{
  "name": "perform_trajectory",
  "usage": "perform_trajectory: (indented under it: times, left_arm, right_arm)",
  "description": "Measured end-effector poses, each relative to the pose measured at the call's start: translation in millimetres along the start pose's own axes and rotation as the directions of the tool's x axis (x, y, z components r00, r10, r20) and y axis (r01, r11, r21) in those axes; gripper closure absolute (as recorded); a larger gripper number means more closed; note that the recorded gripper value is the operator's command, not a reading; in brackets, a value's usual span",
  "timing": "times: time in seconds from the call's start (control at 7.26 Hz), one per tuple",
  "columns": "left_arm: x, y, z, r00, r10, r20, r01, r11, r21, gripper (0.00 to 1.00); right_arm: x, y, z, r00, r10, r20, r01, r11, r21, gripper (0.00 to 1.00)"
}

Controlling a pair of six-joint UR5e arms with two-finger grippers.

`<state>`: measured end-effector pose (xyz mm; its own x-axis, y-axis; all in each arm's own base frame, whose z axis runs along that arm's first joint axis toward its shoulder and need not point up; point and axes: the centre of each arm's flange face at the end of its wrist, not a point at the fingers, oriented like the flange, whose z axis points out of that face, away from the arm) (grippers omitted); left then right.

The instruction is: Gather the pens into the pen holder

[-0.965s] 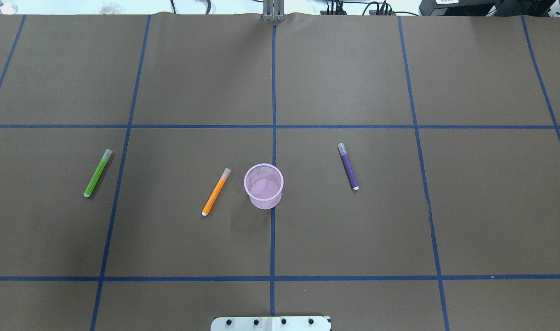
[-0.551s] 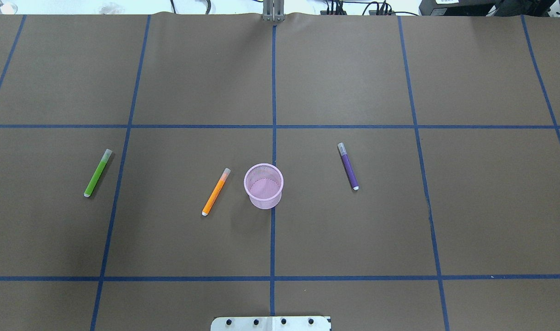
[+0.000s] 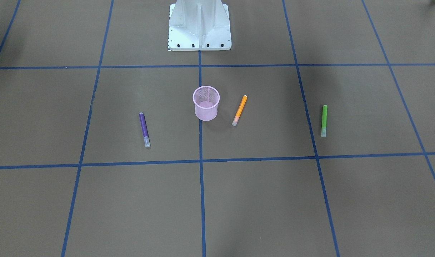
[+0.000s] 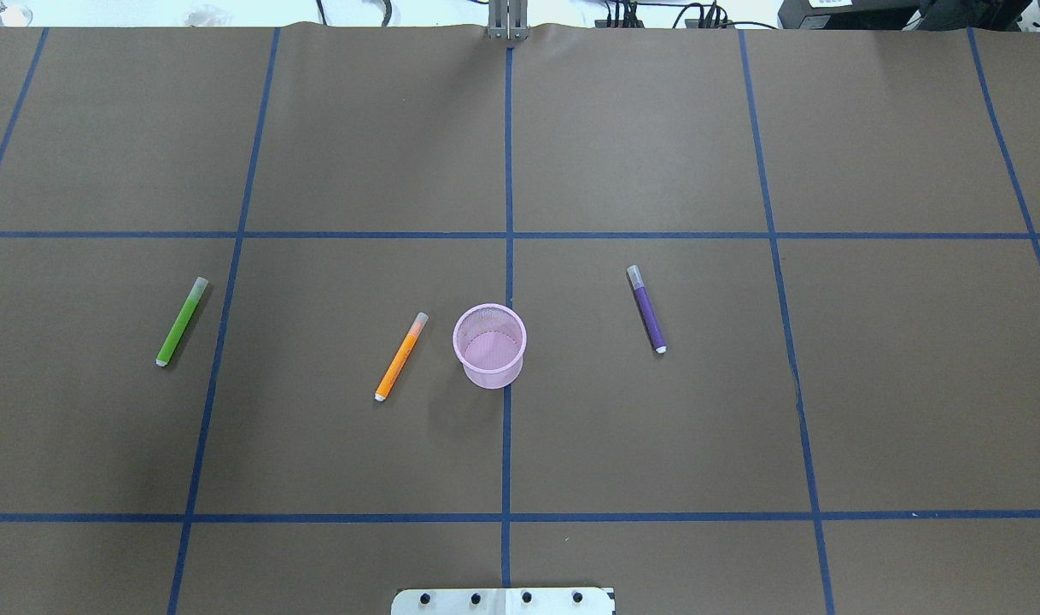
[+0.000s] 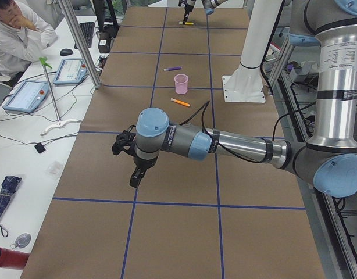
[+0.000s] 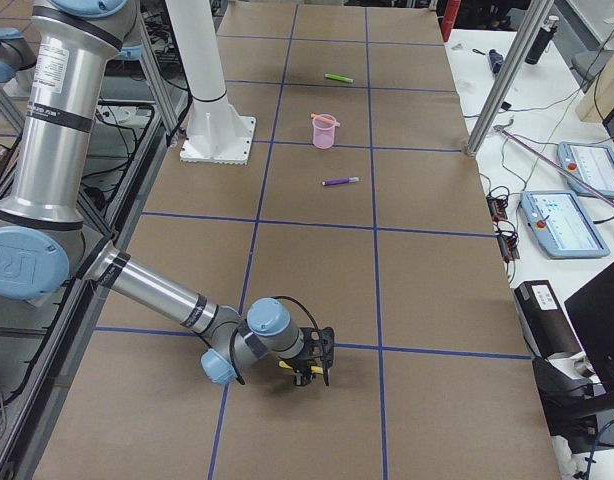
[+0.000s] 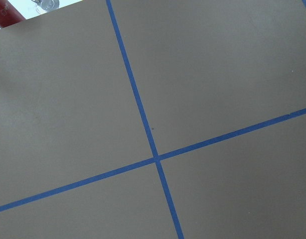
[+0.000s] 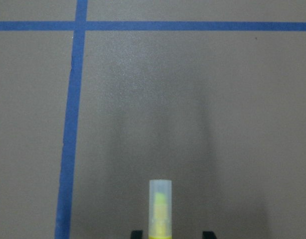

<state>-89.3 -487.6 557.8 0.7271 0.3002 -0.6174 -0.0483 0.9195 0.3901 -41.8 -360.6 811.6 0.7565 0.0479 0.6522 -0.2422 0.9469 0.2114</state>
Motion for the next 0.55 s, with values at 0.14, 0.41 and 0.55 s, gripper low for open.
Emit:
perform_trajectory:
  times: [0.14,0.41,0.55]
  left_arm:
    - [0.0,0.0,-0.1,1.000,0.000,0.000,0.000,1.000,0.000,0.00]
    - [0.5,-0.3,-0.8,1.000,0.001,0.000,-0.001,1.000,0.002,0.00]
    - [1.0,-0.5,-1.3,1.000,0.002,-0.002,-0.002,1.000,0.003,0.00]
  right_arm:
    - [-0.7,0.2,0.4,1.000,-0.002,0.001,0.002,1.000,-0.001,1.00]
    - [-7.6,-4.1,-2.4,1.000,-0.022,0.019,0.021,1.000,0.008,1.00]
    - [-20.4,-14.0,-8.8,0.998,-0.046,0.044,0.044,0.998,0.037,1.00]
